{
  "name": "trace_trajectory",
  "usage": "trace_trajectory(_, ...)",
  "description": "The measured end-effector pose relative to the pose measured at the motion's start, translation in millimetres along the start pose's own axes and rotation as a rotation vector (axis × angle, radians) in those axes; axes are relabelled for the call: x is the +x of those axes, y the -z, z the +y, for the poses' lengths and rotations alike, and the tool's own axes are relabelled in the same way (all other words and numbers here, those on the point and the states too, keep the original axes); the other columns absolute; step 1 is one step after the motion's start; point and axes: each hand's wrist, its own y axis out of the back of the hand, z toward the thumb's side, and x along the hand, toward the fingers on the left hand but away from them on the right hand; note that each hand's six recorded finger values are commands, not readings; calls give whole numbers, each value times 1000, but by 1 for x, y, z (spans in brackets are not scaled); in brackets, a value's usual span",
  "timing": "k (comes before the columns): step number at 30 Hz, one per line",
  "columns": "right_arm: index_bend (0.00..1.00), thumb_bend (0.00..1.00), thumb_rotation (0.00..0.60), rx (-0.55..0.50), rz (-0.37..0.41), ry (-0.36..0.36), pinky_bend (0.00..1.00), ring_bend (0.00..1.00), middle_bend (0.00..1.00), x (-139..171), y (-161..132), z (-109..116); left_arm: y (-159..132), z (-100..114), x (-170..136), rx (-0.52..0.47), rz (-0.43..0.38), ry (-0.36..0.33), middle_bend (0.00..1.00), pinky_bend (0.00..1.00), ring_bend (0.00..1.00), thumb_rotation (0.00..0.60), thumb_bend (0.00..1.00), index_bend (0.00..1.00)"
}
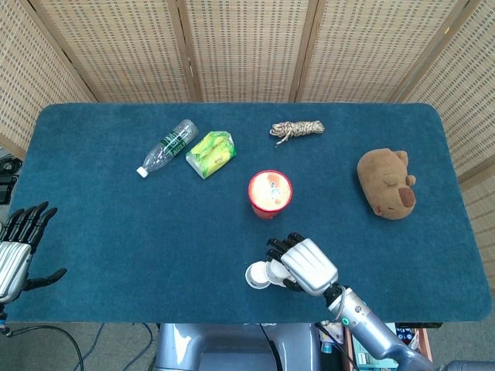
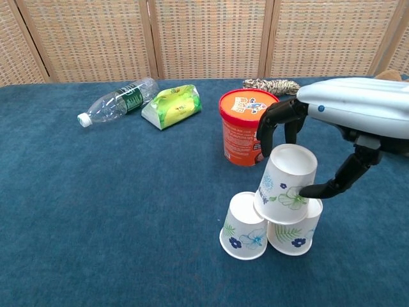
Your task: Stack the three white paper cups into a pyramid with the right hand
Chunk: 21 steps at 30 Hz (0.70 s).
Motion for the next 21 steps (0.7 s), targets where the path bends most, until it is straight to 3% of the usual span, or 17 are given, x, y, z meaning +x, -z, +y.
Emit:
trace_trajectory(15,382,308,600,2,6,5,350,409,319,3,-1,3,0,0,0,0,-1,0,0,0,0,600,120,0)
trace_trajectory(21,382,308,600,4,9,28,350,409,318,8,-1,13,1,1,0,-4,1,-3,0,0,0,600,120,0)
